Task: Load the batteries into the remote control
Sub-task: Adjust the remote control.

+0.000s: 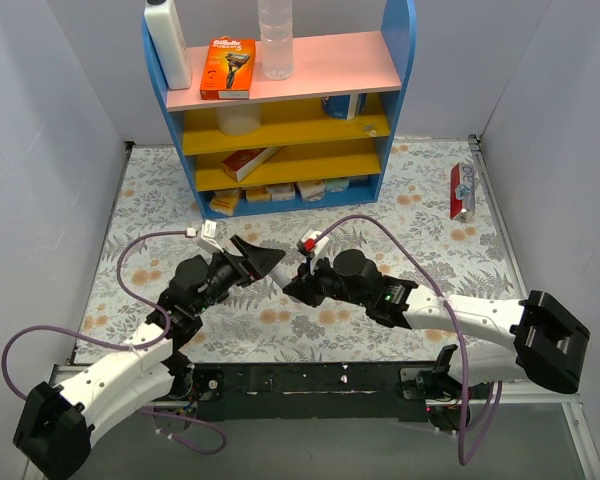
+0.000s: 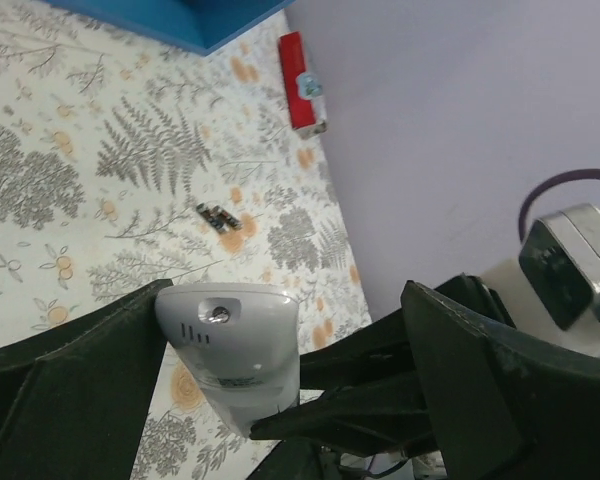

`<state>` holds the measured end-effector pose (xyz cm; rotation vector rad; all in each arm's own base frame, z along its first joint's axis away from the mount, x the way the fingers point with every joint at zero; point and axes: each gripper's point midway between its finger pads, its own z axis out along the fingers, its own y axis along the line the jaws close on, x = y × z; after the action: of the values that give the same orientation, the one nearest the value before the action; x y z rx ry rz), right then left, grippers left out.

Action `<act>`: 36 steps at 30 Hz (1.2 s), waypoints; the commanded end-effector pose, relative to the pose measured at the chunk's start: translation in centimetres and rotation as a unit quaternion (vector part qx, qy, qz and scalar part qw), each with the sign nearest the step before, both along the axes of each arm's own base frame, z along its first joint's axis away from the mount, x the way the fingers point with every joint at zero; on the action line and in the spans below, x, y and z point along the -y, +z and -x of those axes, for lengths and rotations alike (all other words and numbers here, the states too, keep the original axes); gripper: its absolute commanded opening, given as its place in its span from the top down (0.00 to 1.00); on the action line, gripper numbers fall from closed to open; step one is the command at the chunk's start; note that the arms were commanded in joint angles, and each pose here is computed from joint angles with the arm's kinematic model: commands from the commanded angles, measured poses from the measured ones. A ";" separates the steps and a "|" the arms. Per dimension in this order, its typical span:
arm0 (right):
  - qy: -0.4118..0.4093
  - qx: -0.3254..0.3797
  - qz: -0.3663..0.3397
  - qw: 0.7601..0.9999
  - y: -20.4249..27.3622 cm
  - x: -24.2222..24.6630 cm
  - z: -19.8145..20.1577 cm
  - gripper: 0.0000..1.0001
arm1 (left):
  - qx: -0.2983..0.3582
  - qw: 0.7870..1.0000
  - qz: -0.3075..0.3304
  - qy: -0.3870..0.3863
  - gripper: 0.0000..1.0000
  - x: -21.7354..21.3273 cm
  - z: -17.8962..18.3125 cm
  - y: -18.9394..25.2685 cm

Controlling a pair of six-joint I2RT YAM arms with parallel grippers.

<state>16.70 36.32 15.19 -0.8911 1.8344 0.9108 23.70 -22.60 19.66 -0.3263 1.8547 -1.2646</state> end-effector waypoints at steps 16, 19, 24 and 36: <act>0.154 -0.100 -0.251 0.950 12.2 -0.6 5.3 0.99 | 0.268 0.945 0.159 -0.101 0.04 -1.0 7.3 6.9; 0.167 -0.118 -0.263 0.943 12.2 -0.6 5.7 0.99 | 0.284 0.937 0.165 -0.117 0.10 -0.8 7.9 7.4; 0.184 -0.146 -0.270 0.934 11.8 -0.4 6.1 0.99 | 0.304 0.928 0.180 -0.114 0.25 -1.1 8.3 8.5; 0.202 -0.173 -0.288 0.920 11.8 -0.2 6.3 0.99 | 0.282 0.937 0.163 -0.126 0.41 -0.7 8.3 7.0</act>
<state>10.96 36.69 24.95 -0.7494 1.6406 1.7882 15.54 -21.66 29.42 0.0976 1.1444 -1.6478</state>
